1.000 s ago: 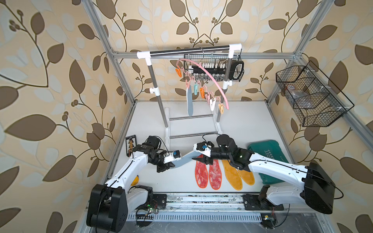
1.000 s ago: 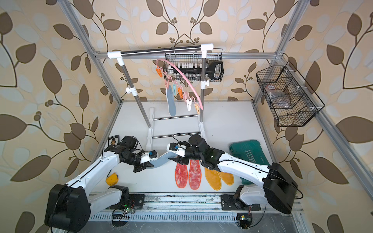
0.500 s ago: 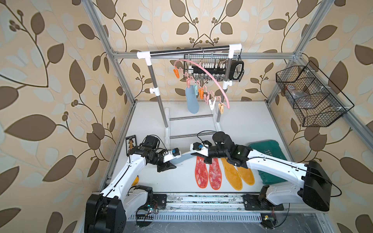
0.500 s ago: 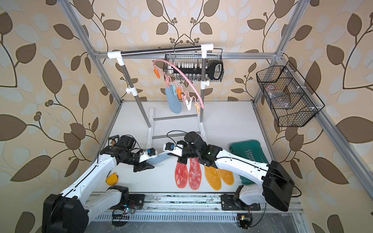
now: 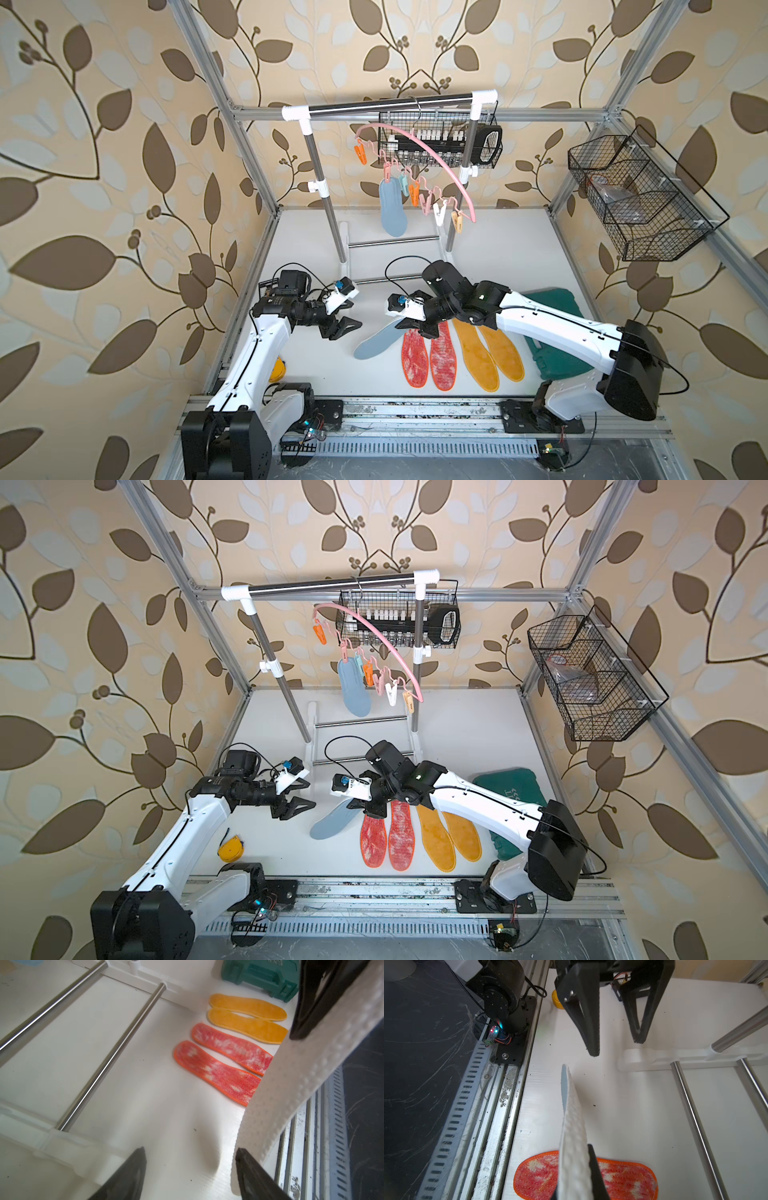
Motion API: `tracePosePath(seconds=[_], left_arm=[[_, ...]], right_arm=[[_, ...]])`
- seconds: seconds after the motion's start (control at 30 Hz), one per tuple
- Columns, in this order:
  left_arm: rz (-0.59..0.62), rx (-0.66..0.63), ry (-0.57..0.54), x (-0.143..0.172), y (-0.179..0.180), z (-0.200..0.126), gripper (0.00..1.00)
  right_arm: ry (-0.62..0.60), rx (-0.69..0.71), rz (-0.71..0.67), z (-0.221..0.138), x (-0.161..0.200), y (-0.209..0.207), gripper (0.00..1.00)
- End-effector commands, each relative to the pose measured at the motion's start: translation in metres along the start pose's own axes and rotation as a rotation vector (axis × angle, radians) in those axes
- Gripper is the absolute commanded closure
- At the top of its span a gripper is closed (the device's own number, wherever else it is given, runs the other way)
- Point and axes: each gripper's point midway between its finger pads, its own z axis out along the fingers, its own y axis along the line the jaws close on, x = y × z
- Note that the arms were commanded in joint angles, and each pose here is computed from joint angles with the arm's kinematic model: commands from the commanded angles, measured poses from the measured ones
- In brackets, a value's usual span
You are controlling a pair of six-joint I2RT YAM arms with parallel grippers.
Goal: Take the shoe insoles off the hanger
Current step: Place the insole at the center of the board.
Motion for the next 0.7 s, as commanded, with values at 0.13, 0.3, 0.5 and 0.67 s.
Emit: tracePosePath(seconds=[0.13,0.3,0.5,0.67], left_arm=[[-0.167,-0.047,-0.192,-0.015,0.038,-0.018,0.22],[-0.243,-0.141,-0.191,0.005,0.071,-0.021,0.01],[-0.278,-0.345,-0.133,0.026,0.101,-0.032,0.01],[-0.261,-0.602,-0.064,0.047,0.126,-0.052,0.01]], right_arm=[[0.148,-0.133,0.035,0.015,0.022,0.008,1.00],[0.234,-0.144,0.039,0.030,0.034,-0.002,1.00],[0.340,-0.172,0.060,0.052,0.055,-0.019,1.00],[0.385,-0.141,0.089,0.076,0.067,-0.041,1.00]])
